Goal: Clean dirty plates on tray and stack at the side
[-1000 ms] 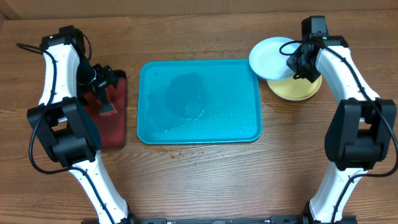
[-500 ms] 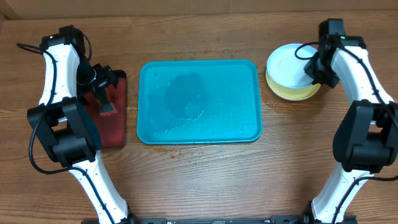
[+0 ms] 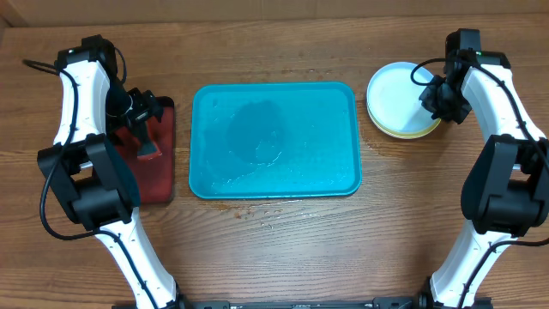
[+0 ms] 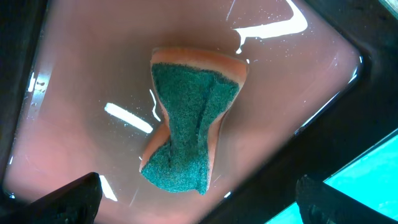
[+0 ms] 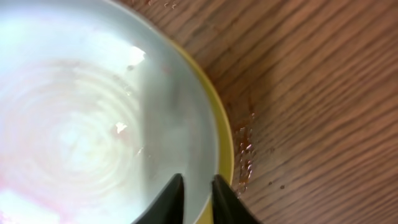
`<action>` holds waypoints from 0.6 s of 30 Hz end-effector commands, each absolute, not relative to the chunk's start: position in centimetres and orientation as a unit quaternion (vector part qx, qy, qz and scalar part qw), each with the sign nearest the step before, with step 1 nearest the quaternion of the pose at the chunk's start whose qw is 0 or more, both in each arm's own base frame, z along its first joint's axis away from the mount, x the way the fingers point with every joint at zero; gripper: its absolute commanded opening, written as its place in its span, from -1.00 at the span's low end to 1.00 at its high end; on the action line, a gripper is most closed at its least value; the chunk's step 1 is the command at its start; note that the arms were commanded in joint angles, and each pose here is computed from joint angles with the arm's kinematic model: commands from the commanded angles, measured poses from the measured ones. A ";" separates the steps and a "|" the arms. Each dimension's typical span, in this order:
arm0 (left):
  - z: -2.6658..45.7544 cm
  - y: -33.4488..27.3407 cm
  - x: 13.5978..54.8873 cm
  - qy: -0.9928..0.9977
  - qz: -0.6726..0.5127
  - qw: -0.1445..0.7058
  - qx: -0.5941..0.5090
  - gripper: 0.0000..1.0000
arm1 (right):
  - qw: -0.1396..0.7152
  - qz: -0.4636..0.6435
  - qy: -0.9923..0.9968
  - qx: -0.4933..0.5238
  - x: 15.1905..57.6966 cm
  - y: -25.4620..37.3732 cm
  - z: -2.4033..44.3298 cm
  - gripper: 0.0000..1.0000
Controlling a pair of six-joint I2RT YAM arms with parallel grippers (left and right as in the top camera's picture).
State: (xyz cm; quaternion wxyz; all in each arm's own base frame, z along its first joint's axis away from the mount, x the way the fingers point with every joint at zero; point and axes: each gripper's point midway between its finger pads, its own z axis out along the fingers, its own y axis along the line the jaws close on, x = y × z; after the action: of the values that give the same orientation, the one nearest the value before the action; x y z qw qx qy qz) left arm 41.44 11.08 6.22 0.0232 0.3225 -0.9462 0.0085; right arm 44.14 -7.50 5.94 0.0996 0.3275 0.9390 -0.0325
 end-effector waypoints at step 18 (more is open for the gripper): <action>7.0 11.1 42.1 -0.946 0.013 0.008 0.323 1.00 | 0.108 0.034 0.960 0.255 41.3 -3.6 13.1 -0.17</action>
State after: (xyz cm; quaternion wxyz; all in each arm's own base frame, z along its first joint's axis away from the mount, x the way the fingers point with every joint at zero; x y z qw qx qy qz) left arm 41.46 11.09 6.22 0.0226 0.3225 -0.9463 0.0085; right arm 41.17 -5.51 9.35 0.0695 0.2973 0.9522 -0.0074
